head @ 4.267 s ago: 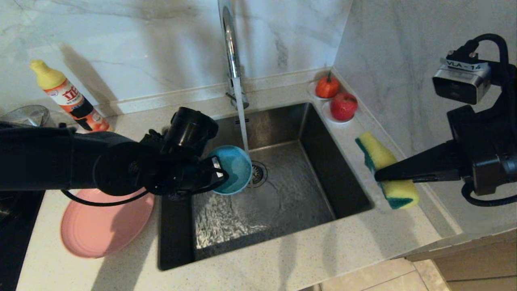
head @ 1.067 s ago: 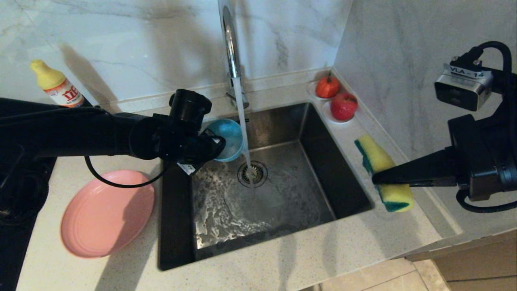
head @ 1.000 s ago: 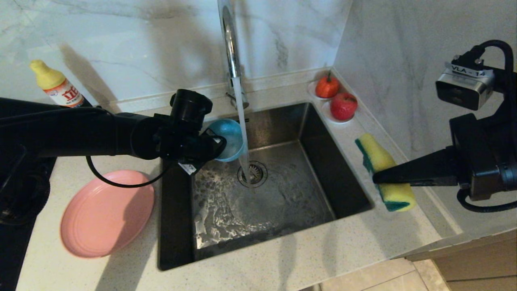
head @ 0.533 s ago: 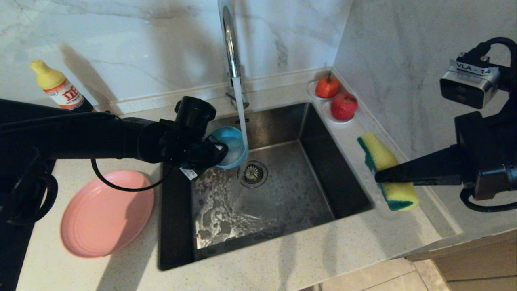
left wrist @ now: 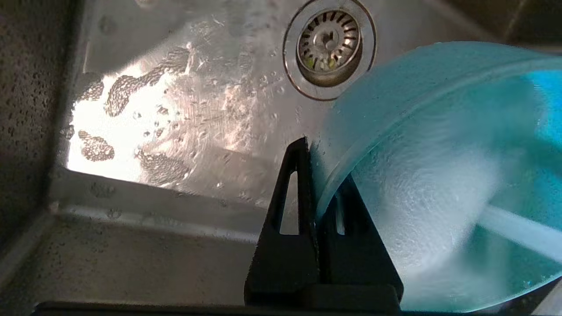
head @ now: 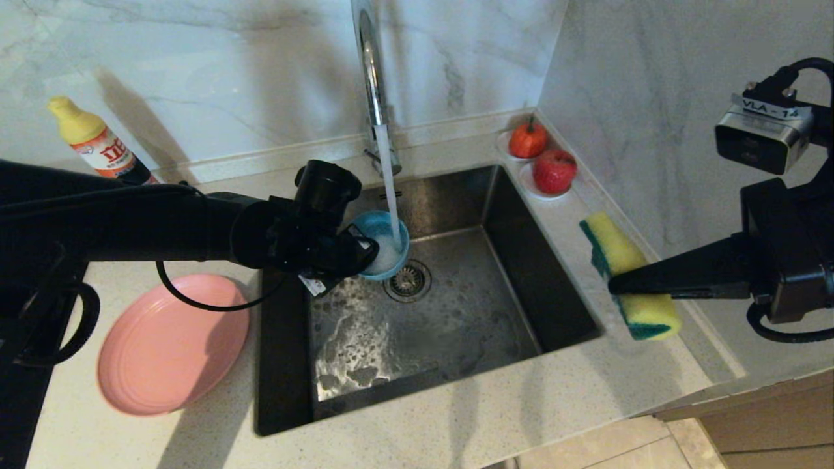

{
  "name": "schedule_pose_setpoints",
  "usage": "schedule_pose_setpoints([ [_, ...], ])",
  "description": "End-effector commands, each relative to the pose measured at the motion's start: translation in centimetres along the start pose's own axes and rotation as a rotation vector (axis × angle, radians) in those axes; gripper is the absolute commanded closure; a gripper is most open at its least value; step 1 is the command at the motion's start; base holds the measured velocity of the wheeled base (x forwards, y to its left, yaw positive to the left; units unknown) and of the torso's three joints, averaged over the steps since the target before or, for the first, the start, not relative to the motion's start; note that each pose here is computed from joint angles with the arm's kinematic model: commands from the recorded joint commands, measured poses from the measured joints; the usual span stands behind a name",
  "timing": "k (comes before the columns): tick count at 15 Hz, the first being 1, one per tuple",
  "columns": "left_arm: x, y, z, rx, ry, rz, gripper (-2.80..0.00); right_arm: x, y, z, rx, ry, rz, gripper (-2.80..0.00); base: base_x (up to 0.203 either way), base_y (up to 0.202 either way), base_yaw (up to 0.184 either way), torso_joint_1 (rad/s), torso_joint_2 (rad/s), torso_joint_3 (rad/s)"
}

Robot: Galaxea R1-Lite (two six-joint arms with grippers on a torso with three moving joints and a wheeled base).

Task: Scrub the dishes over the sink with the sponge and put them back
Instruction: Rinse the bowl

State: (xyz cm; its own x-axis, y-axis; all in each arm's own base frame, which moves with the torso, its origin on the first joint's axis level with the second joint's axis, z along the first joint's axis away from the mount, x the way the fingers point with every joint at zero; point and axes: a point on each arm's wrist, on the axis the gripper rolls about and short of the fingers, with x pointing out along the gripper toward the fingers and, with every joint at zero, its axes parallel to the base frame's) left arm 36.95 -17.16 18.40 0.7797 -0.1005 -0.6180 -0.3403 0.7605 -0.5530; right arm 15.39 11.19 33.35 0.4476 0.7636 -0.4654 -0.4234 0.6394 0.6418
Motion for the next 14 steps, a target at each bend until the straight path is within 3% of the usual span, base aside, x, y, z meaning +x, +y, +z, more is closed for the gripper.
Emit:
schedule_pose_setpoints([
  [1,-0.1,0.1,-0.3,0.003,0.005,0.004,0.0,0.0,0.0,0.0,0.005,0.002,-0.001,0.0,0.0,0.0,0.0,0.0,0.0,0.0],
  [4,-1.1,0.6,-0.3,0.014,0.006,0.012,0.0,-0.1,-0.1,-0.1,0.008,0.005,-0.001,0.0,0.0,0.0,0.0,0.0,0.0,0.0],
  [7,-2.8,2.0,-0.6,0.088,0.006,0.037,0.0,0.1,-0.3,-0.3,0.014,0.014,-0.007,0.0,0.0,0.0,0.0,0.0,0.0,0.0],
  [10,-4.6,3.2,-0.5,0.164,-0.095,0.114,0.0,0.2,-0.5,-0.5,0.019,0.019,-0.016,0.0,0.0,0.0,0.0,0.0,0.0,0.0],
  [14,-7.1,4.0,0.1,0.232,-0.259,0.045,0.0,-0.4,-0.3,-0.8,0.017,0.016,-0.01,0.0,0.0,0.0,0.0,0.0,0.0,0.0],
])
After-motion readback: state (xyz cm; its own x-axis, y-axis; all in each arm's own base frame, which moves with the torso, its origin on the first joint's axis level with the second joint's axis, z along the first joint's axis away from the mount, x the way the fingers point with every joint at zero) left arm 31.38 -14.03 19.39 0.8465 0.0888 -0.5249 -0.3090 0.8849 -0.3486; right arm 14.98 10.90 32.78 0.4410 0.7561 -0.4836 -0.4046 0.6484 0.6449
